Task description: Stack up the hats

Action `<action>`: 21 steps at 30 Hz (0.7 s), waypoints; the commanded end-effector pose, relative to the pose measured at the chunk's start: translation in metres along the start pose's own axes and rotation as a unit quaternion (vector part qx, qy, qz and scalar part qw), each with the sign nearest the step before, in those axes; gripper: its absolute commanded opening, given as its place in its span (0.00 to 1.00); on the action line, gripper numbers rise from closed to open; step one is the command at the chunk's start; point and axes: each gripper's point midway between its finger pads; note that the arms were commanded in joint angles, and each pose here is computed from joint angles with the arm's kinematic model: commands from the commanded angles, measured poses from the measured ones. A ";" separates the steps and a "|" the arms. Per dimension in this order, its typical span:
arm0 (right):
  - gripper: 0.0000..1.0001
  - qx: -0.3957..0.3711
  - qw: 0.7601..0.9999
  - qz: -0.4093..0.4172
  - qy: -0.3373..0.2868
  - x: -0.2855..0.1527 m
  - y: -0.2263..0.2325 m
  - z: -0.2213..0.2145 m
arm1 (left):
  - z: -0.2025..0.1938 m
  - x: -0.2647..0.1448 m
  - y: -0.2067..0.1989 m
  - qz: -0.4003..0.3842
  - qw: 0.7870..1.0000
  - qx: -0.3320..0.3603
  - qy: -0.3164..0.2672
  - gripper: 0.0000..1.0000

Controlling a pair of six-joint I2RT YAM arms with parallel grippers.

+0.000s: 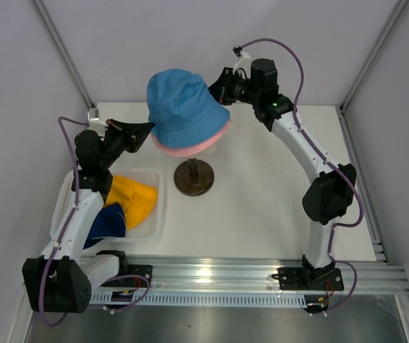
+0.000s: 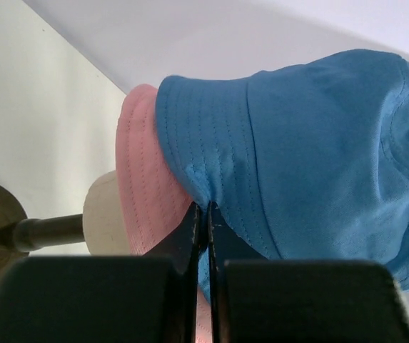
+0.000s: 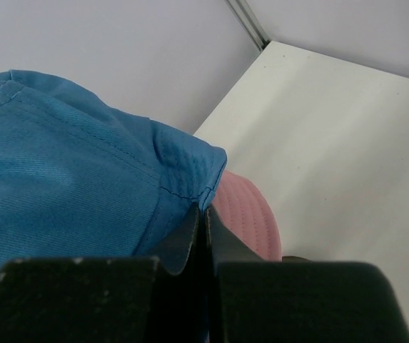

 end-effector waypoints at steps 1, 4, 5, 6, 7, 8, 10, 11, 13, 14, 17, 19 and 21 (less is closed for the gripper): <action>0.00 0.006 0.997 -0.068 0.039 -0.005 -0.034 -0.030 | -0.008 -0.007 0.024 0.060 0.997 0.043 -0.004 0.01; 0.00 -0.001 0.996 -0.076 0.038 -0.008 -0.036 -0.031 | -0.017 -0.015 0.034 0.091 0.992 0.082 0.001 0.01; 0.00 0.001 0.996 -0.078 0.039 -0.009 -0.037 -0.031 | -0.022 -0.018 0.041 0.104 0.991 0.084 0.011 0.01; 0.00 0.002 0.996 -0.081 0.041 -0.009 -0.038 -0.034 | -0.026 -0.018 0.042 0.106 0.990 0.094 0.014 0.01; 0.00 0.001 0.996 -0.082 0.041 -0.010 -0.039 -0.034 | -0.031 -0.019 0.047 0.112 0.989 0.096 0.019 0.01; 0.00 0.001 0.995 -0.085 0.043 -0.010 -0.041 -0.037 | -0.035 -0.019 0.052 0.118 0.988 0.095 0.025 0.01; 0.00 0.004 0.995 -0.092 0.047 -0.011 -0.044 -0.041 | -0.043 -0.017 0.063 0.130 0.987 0.091 0.038 0.01; 0.00 0.003 0.994 -0.093 0.048 -0.011 -0.046 -0.042 | -0.049 -0.017 0.072 0.138 0.986 0.087 0.044 0.01; 0.00 0.005 0.994 -0.100 0.054 -0.012 -0.049 -0.047 | -0.055 -0.015 0.080 0.145 0.985 0.082 0.053 0.01; 0.00 0.003 0.993 -0.101 0.054 -0.012 -0.050 -0.046 | -0.057 -0.014 0.085 0.147 0.984 0.082 0.054 0.01; 0.00 0.004 0.992 -0.108 0.059 -0.014 -0.053 -0.050 | -0.061 -0.013 0.092 0.153 0.983 0.080 0.061 0.01; 0.00 0.003 0.992 -0.109 0.060 -0.015 -0.054 -0.052 | -0.064 -0.014 0.096 0.156 0.982 0.083 0.065 0.01; 0.00 0.003 0.992 -0.109 0.060 -0.016 -0.054 -0.053 | -0.064 -0.016 0.096 0.156 0.982 0.089 0.064 0.01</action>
Point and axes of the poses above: each gripper's point midway between its finger pads, its own x axis out along the fingers, its own y axis along the line the jaws close on, z = x × y, and after that the axes turned 6 degrees about x, right-handed
